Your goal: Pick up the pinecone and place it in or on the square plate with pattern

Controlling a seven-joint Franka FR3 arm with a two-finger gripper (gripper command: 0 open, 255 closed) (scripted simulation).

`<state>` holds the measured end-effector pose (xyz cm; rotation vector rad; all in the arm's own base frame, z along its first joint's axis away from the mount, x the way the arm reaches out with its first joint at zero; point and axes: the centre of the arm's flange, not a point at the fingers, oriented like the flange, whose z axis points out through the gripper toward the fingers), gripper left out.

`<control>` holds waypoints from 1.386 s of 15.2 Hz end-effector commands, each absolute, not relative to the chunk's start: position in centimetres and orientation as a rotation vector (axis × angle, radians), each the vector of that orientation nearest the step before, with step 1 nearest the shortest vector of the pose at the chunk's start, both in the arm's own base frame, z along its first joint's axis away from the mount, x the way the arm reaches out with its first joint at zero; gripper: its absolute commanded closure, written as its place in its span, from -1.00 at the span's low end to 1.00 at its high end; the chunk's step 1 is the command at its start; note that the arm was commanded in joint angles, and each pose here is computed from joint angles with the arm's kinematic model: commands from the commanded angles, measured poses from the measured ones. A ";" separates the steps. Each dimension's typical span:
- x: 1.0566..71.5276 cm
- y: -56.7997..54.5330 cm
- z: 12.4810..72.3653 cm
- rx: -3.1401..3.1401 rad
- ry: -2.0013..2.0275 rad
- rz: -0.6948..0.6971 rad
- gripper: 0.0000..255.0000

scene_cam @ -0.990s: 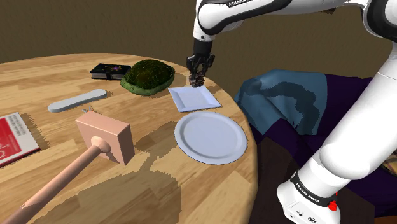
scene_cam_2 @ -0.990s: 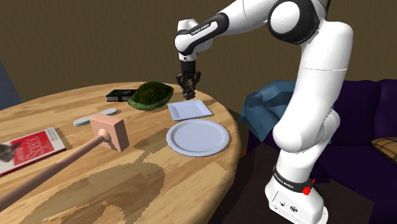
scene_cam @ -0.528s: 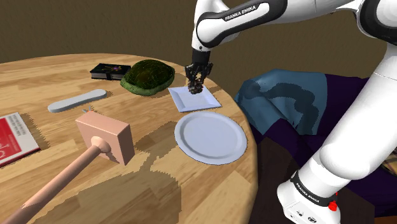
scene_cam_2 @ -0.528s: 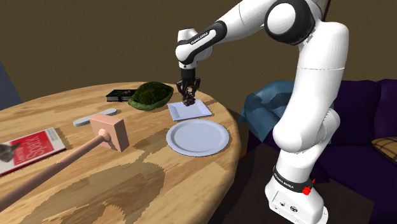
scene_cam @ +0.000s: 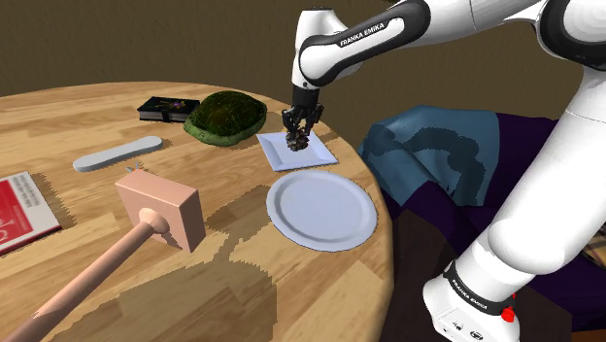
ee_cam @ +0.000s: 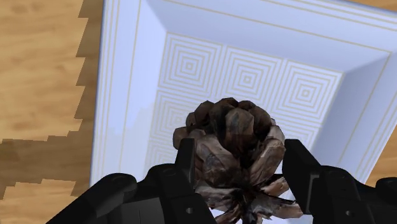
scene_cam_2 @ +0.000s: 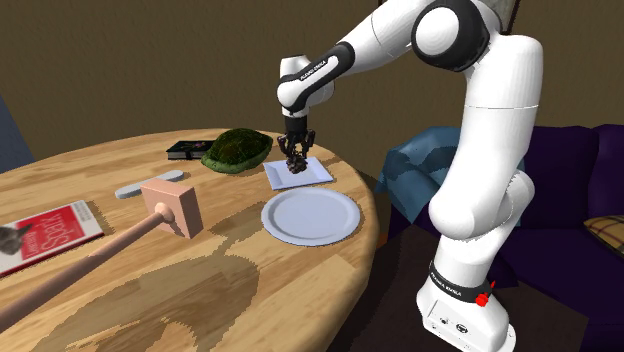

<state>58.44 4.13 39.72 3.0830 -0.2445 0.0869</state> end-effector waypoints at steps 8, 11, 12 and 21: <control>58.5 4.1 39.7 3.083 -0.244 0.088 -1.00; 58.4 4.2 41.0 3.083 -0.244 0.088 -1.00; 58.3 4.2 42.3 3.083 -0.244 0.088 -1.00; 58.2 4.4 44.7 3.083 -0.244 0.088 -1.00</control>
